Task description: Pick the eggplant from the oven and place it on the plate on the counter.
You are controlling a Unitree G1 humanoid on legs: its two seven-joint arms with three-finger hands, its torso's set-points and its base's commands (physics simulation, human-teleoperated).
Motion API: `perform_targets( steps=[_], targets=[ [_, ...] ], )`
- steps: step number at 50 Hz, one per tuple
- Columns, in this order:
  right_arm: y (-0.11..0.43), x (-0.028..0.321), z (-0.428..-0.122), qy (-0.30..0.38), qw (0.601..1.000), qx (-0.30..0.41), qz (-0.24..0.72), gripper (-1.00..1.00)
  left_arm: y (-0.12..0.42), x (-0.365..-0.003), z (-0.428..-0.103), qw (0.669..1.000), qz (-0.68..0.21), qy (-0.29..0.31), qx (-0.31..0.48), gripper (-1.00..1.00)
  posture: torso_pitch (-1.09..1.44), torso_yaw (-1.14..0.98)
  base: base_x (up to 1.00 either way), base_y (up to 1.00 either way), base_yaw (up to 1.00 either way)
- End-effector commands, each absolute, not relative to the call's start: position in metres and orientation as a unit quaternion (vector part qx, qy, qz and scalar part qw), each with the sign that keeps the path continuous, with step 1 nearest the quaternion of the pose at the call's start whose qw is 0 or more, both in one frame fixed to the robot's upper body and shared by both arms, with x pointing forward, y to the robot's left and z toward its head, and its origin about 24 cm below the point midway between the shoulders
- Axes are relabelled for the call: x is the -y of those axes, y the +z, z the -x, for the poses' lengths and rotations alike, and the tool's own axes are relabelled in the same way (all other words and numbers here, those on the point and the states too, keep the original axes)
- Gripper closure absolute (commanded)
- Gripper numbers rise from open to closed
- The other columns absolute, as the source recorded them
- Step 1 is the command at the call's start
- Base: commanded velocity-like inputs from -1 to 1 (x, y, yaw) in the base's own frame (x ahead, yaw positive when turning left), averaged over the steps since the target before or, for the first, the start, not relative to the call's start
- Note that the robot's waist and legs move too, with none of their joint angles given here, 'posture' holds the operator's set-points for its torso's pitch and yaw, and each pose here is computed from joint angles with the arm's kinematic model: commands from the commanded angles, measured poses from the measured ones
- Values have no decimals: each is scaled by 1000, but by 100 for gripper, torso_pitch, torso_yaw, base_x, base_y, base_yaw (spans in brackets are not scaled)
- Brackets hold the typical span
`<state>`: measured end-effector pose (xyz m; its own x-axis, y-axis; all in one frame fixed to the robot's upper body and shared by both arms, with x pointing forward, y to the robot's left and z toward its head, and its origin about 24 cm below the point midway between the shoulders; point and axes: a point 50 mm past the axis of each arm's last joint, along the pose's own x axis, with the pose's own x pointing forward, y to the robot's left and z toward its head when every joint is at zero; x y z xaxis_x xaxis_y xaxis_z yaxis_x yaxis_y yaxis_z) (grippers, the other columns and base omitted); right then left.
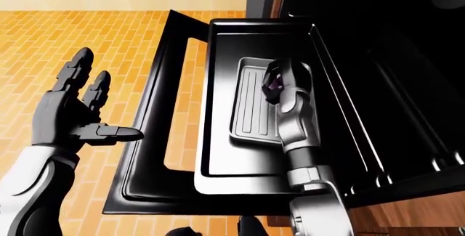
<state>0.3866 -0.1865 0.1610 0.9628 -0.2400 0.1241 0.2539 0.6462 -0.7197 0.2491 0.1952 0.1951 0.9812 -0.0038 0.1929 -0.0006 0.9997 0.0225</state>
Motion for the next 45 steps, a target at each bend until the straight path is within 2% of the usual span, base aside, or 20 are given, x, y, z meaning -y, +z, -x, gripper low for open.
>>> perform_targets(
  steps=[1,22,30,45],
  targets=[
    [190,186,-386,-154,902,61,399,100,208,-195,-245,990,-19,-1,137,-100,81,0,0,0,0],
    [224,183,-374,-157,899,96,398,100,216,-194,-240,990,-22,-2,141,-100,60,0,0,0,0],
    [261,171,-357,-150,896,132,395,100,227,-194,-239,988,-24,-3,151,-100,52,0,0,0,0],
    [292,153,-333,-129,893,177,392,100,241,-193,-233,986,-26,-5,163,-100,37,0,-1,0,0]
  ],
)
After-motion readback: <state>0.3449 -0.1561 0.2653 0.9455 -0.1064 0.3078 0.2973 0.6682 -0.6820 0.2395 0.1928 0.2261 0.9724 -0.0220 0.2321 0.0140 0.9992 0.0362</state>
